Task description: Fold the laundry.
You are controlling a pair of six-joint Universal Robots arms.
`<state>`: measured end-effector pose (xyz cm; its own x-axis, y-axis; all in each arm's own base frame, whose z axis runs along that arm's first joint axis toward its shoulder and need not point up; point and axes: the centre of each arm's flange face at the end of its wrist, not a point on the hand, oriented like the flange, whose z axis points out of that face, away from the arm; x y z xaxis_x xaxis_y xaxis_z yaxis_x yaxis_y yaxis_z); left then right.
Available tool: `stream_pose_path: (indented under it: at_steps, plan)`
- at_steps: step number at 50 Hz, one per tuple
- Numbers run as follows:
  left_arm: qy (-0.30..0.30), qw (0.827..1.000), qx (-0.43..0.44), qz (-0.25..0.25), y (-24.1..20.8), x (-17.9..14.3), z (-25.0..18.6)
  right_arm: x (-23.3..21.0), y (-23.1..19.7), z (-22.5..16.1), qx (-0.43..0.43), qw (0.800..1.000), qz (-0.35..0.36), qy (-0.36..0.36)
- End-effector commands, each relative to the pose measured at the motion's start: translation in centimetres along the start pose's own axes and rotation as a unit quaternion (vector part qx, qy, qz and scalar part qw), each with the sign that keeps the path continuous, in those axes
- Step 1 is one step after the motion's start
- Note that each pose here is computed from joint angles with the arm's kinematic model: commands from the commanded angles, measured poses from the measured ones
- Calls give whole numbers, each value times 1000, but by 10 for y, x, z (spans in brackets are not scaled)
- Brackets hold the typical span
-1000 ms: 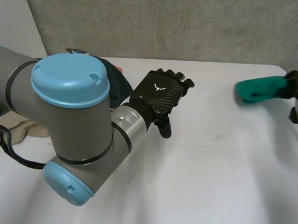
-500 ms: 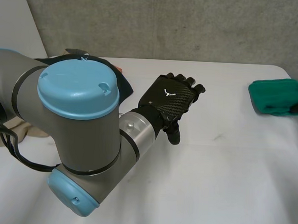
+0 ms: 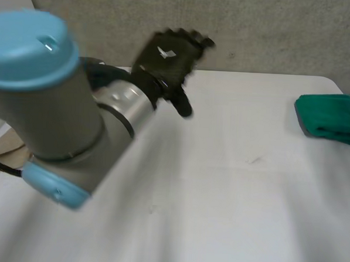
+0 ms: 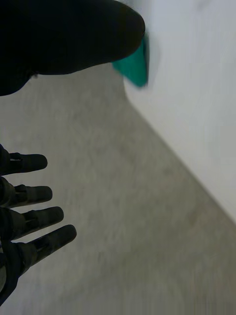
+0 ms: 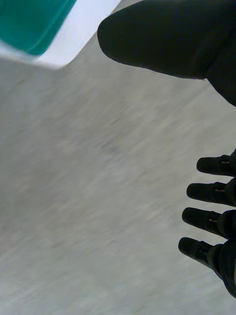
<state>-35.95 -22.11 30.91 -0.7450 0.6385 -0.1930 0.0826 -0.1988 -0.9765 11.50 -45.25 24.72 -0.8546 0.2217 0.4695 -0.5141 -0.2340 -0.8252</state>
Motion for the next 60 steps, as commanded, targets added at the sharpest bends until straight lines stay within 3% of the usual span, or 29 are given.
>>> stream_pose_path:
  at_steps: [1, 5, 9, 14, 24, 28, 29, 36, 39, 43, 44, 48, 52, 55, 60]
  plan:
    - [-139, 990, 5, 36, 26, -115, 30, -53, -34, -82, 53, 974, 27, -218]
    - [-201, 973, -50, 97, 73, -181, 41, -64, -38, -123, 34, 949, 36, -310]
    - [-212, 957, -108, 167, 125, -214, 53, -72, -37, -149, -11, 932, 47, -359]
    - [-196, 947, -127, 221, 166, -230, 72, -77, -28, -174, -63, 914, 49, -397]
    - [-204, 948, -97, 224, 177, -242, 94, -79, -17, -189, -91, 907, 49, -408]
    - [-202, 960, -62, 185, 138, -223, 93, -77, -19, -187, -89, 910, 47, -402]
    - [-198, 967, -34, 156, 109, -211, 90, -76, -20, -187, -87, 911, 47, -400]
    - [-147, 986, 66, 39, 21, -149, 70, -60, -40, -171, -67, 932, 47, -353]
    - [-98, 990, 99, -10, -7, -105, 58, -52, -47, -165, -65, 941, 49, -327]
    - [-12, 994, 93, -63, -4, -42, 47, -40, -58, -158, -62, 952, 66, -291]
    - [30, 993, 88, -79, -1, -13, 42, -36, -62, -157, -60, 955, 75, -279]
    - [95, 989, 66, -90, 25, 37, 39, -33, -67, -155, -58, 956, 94, -272]
    - [103, 991, 20, -88, 72, 58, 46, -34, -68, -156, -61, 954, 97, -276]
    - [98, 992, -1, -74, 86, 62, 47, -36, -66, -159, -66, 953, 98, -280]
    - [69, 997, -34, 2, 94, 55, 45, -40, -63, -164, -73, 950, 97, -289]
